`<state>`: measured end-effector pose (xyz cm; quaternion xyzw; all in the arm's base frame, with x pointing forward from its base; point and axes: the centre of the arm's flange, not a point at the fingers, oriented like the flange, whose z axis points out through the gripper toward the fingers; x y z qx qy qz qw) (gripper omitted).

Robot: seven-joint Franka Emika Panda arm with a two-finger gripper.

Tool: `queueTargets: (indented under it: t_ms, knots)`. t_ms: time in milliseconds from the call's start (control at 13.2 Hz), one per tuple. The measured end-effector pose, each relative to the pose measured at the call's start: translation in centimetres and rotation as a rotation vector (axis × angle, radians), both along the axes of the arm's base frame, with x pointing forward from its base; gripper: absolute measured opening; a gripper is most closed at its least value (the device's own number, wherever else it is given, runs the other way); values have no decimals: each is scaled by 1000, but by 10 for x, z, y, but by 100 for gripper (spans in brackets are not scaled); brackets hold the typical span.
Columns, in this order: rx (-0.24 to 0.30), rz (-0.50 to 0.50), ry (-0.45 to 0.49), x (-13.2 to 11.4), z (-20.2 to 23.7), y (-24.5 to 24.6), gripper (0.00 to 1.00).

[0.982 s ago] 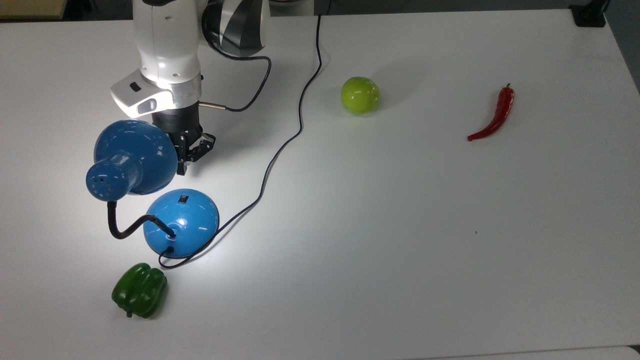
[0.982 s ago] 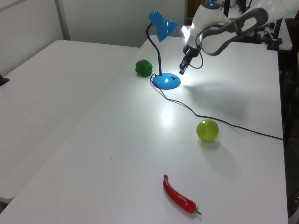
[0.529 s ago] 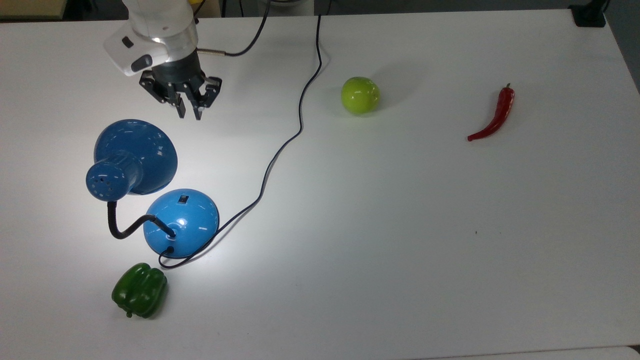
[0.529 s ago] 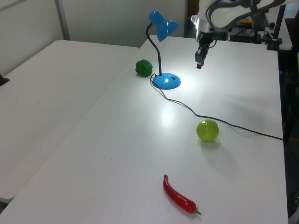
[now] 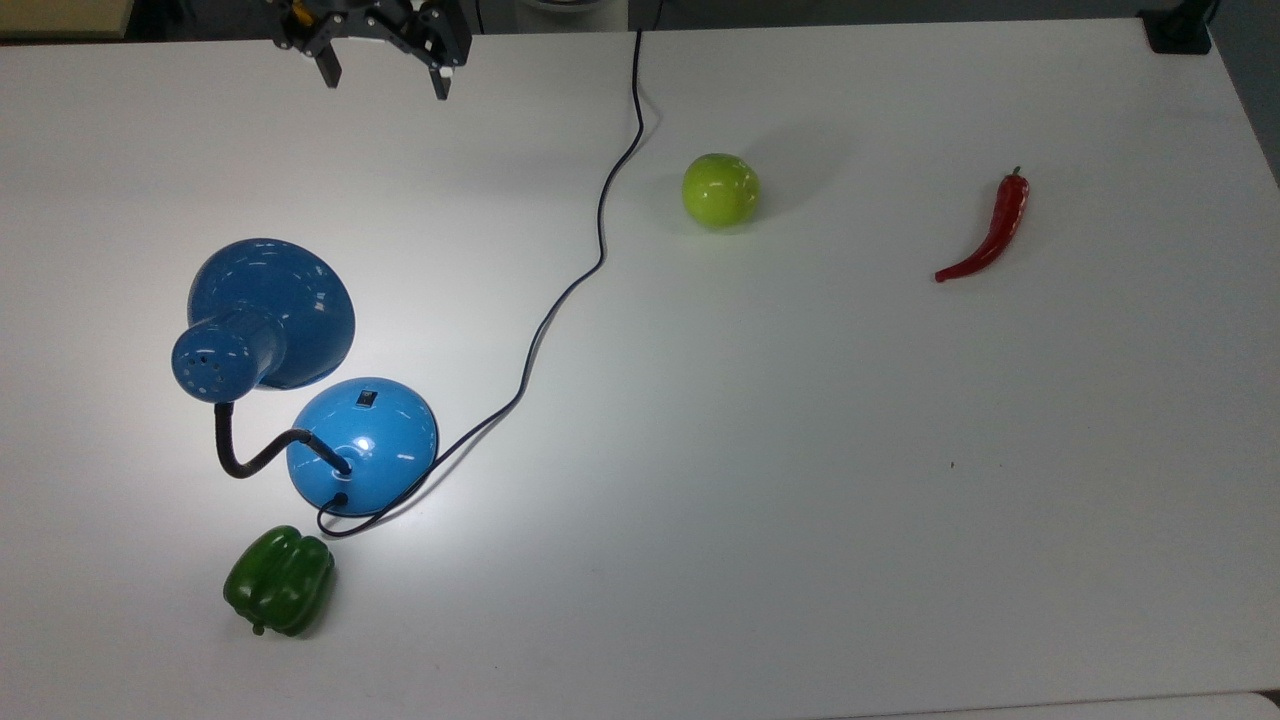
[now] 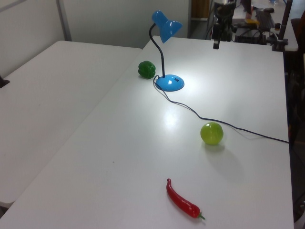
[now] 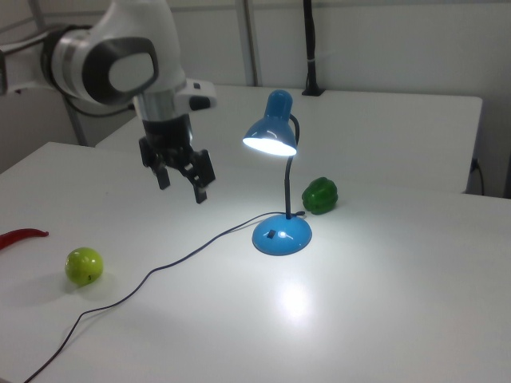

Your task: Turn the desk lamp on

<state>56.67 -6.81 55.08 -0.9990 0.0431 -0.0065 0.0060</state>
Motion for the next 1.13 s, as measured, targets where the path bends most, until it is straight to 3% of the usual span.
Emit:
queueTargets:
  t_ms: [378, 680, 906, 1133]
  knots:
    - [66, -51, -60, -5, 68, 44, 100]
    - [70, 35, -51, -3, 66, 104, 100]
    - [65, 68, -46, -3, 63, 116, 100]
    - [19, 217, -39, 1, 55, 117, 100]
